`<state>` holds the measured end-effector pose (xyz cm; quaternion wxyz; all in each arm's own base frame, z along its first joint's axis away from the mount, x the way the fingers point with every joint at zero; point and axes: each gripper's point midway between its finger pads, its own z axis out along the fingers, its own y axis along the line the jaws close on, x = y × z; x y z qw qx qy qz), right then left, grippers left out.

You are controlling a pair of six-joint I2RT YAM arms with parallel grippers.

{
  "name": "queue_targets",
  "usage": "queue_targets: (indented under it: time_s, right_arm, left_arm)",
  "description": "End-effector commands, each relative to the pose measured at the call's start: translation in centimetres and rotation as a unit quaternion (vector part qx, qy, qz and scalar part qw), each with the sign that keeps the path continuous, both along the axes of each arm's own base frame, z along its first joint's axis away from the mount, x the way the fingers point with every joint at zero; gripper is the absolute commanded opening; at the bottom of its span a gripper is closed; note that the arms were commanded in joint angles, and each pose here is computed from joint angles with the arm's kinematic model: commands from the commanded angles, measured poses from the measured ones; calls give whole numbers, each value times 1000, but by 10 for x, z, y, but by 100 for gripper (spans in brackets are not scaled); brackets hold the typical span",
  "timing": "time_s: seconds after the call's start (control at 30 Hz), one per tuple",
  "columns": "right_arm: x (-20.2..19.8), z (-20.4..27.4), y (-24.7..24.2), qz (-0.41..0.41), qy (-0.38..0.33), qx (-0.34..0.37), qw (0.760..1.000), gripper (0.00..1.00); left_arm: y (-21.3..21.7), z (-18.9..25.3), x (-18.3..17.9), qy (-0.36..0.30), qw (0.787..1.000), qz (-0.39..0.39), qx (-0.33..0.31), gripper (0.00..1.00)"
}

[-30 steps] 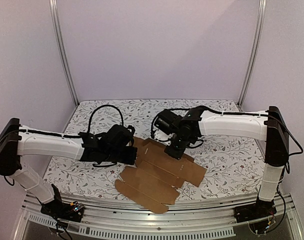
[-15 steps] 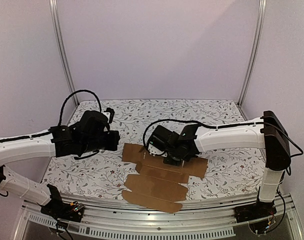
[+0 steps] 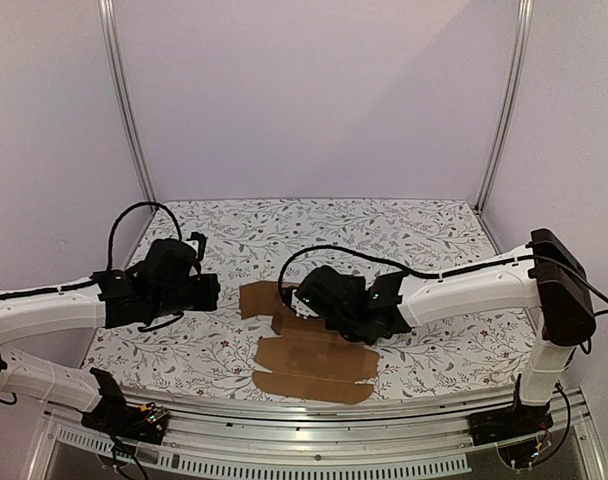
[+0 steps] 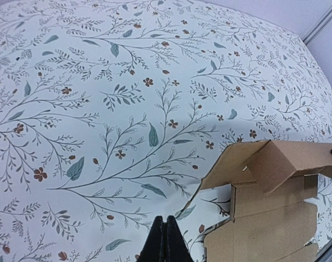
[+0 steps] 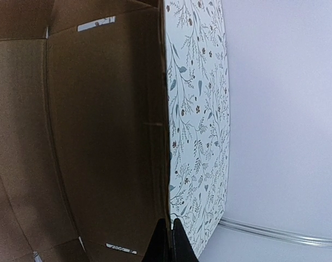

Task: Fold the paper box

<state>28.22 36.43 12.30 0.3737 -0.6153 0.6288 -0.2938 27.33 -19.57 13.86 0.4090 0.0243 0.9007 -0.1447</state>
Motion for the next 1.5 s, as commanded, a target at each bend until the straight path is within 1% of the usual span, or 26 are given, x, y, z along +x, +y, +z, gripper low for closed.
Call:
queue_targets:
  time_s: [0.0,0.23,0.27,0.33,0.47,0.6,0.73,0.9,1.1,1.3,1.47]
  right_arm:
    - [6,33,7,8,-66,33,997,0]
    - [6,22,13,25,-91,14,995,0]
    - [5,17,13,28,-89,8,996,0]
    - [4,18,18,30,-96,23,995,0]
    - [0,15,20,36,-101,23,994,0]
    - [-5,10,20,42,-100,22,994,0]
    - [-7,7,18,41,-99,22,994,0]
    - [-6,5,16,34,-101,21,994,0]
    - [-5,0,15,27,-100,21,994,0]
    - [-4,-2,15,25,-100,19,994,0]
    - [-4,-1,14,22,-102,20,994,0]
  left_arm:
    - [2,-3,9,-5,999,1,-51,0]
    - [-5,-20,28,-3,994,-15,-105,0]
    - [-7,-23,30,-3,994,-20,-107,0]
    - [-15,-26,34,-1,993,-35,-113,0]
    - [-32,-32,39,8,990,-64,-124,0]
    - [-40,-33,47,-5,987,-79,-139,0]
    - [-54,-29,52,-16,981,-110,-158,0]
    - [-71,-33,44,-6,971,-154,-185,0]
    - [-73,-46,32,16,966,-167,-198,0]
    - [-77,-56,17,35,966,-174,-190,0]
    - [-76,-63,7,42,970,-167,-172,0]
